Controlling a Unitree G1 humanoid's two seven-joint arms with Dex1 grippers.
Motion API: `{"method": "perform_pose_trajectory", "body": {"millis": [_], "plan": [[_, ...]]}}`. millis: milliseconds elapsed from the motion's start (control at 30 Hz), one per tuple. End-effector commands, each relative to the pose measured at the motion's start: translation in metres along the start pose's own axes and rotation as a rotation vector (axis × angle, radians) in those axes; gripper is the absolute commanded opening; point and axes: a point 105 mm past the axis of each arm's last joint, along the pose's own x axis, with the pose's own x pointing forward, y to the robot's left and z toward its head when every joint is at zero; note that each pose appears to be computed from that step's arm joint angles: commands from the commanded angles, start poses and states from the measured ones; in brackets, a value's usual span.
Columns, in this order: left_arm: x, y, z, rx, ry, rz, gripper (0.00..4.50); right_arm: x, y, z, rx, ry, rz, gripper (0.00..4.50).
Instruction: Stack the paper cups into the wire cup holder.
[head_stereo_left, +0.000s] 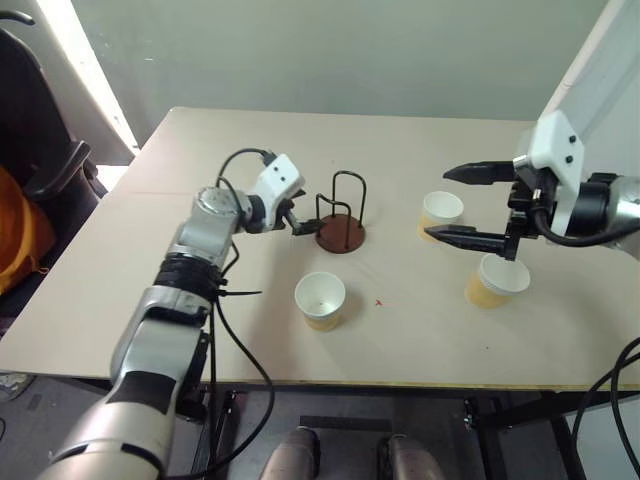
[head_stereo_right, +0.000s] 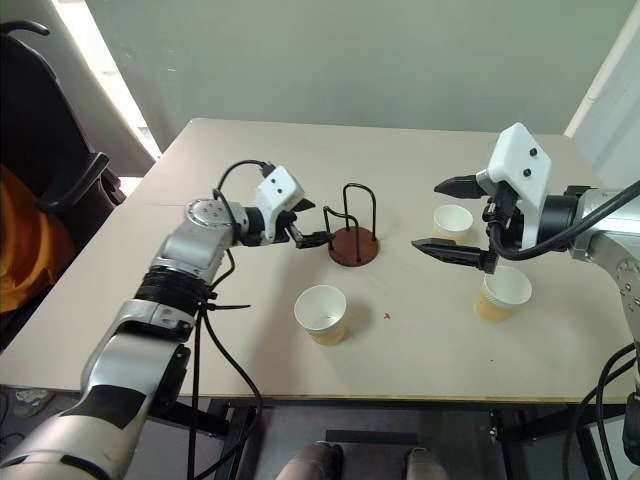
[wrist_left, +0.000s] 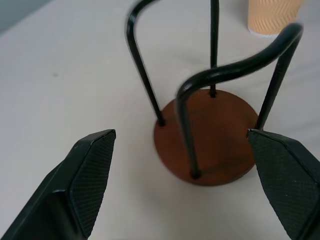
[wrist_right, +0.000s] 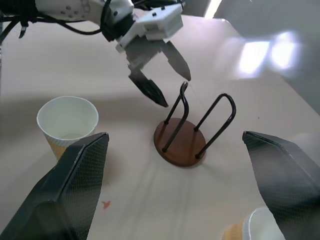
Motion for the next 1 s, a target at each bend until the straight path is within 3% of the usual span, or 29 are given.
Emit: {"method": "perform_pose_trajectory", "body": {"millis": [33, 100, 333, 433, 600, 767, 1000], "plan": [[0.008, 0.005, 0.021, 0.043, -0.031, 0.035, 4.15, -0.013, -0.002, 0.013, -0.043, -0.018, -0.056, 4.50], [0.012, 0.006, 0.023, 0.034, -0.038, 0.050, 3.62, -0.015, -0.001, 0.011, -0.043, -0.007, -0.064, 4.50], [0.015, -0.001, 0.029, 0.020, -0.070, -0.010, 1.06, -0.020, -0.002, 0.009, -0.043, 0.013, -0.088, 4.50], [0.009, -0.006, 0.044, 0.029, -0.117, -0.082, 0.03, -0.022, -0.002, 0.008, -0.046, 0.023, -0.084, 4.50], [0.002, -0.032, 0.077, 0.047, -0.227, -0.258, 0.03, -0.022, -0.001, 0.005, -0.054, 0.042, -0.056, 4.50], [-0.007, -0.072, 0.097, 0.127, -0.260, -0.473, 0.03, -0.031, 0.017, -0.010, -0.049, 0.138, 0.097, 4.50], [-0.016, -0.125, 0.090, 0.273, -0.224, -0.740, 0.03, -0.049, 0.010, -0.042, -0.078, 0.350, 0.107, 4.50]]}}
